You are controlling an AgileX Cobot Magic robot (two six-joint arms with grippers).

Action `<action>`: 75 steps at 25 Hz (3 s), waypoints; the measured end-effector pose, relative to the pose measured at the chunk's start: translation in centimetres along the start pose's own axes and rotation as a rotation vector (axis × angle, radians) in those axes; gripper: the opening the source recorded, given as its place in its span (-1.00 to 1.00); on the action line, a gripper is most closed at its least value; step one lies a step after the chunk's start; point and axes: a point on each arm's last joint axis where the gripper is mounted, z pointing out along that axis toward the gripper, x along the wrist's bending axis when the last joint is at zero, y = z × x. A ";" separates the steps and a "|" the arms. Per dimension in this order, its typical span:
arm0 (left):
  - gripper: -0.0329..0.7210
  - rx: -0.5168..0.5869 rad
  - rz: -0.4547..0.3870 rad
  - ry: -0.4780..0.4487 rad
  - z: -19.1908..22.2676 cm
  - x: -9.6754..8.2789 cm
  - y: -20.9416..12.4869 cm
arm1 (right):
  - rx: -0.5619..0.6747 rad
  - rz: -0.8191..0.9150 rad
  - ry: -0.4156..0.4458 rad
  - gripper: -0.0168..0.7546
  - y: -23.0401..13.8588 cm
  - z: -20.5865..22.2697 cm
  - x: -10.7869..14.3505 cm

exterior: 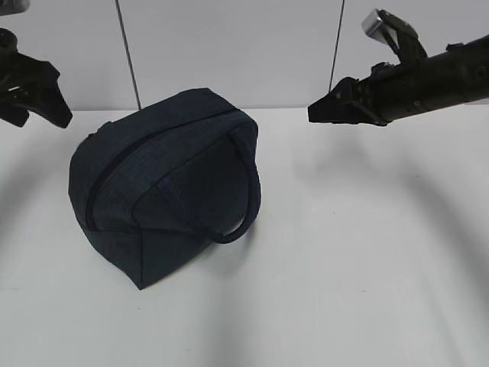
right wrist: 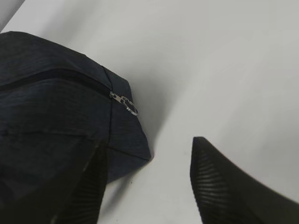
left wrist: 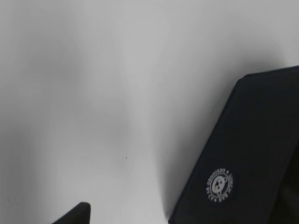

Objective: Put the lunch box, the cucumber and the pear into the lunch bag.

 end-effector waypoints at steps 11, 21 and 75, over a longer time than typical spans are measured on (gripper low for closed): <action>0.35 0.076 -0.065 0.007 -0.8 -0.2 -0.9 | -0.051 0.048 0.013 0.18 1.4 -2.5 1.9; 0.33 -0.002 -0.060 -0.003 -4.0 -1.1 -1.2 | 0.037 0.206 0.205 0.18 0.8 -2.7 3.7; 0.33 -0.165 -0.115 -0.083 -4.7 -1.9 0.1 | -0.655 0.313 -1.296 -0.08 12.4 -15.5 -3.5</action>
